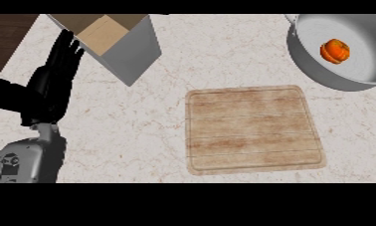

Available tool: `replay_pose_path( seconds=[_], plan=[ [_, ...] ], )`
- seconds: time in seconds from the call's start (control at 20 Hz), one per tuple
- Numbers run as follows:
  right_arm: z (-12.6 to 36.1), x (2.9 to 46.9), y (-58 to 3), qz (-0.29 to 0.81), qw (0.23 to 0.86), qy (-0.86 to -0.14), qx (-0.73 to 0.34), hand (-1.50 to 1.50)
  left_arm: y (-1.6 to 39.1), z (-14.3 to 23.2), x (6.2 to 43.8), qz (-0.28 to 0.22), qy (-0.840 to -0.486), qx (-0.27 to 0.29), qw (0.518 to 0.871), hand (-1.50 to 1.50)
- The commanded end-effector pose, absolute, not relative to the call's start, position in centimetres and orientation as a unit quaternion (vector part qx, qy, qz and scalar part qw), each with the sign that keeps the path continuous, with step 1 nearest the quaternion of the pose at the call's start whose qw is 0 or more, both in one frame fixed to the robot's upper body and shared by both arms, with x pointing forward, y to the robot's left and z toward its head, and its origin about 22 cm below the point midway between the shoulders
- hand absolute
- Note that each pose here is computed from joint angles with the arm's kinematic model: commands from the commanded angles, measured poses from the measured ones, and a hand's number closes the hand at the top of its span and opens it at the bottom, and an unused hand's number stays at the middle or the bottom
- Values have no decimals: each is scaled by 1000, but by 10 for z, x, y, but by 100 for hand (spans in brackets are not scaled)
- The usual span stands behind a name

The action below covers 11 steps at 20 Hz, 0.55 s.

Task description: Pick the squash from the cutting board and place it in the pot

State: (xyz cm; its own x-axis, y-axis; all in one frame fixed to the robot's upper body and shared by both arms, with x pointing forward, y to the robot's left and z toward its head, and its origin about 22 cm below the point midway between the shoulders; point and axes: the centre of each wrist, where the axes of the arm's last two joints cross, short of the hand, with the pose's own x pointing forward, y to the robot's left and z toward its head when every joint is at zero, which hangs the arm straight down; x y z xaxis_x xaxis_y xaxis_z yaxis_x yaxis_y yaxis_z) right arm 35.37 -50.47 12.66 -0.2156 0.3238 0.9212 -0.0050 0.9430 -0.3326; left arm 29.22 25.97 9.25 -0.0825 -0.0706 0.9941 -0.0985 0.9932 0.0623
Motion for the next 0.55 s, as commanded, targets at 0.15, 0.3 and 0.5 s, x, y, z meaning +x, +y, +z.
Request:
replay_pose_path(
  seconds=[0.15, 0.3, 0.5],
  plan=[
    [142, 335, -529, 145, 600, -786, -39, -150, 256, 90, 295, 11, -734, 63, 676, 0],
    [147, 334, -532, 140, 600, -786, -50, -150, 256, 89, 293, 10, -737, 50, 674, 0],
    [140, 328, -535, 141, 605, -782, -52, -150, 254, 97, 295, 6, -741, 51, 670, 0]
  ],
)
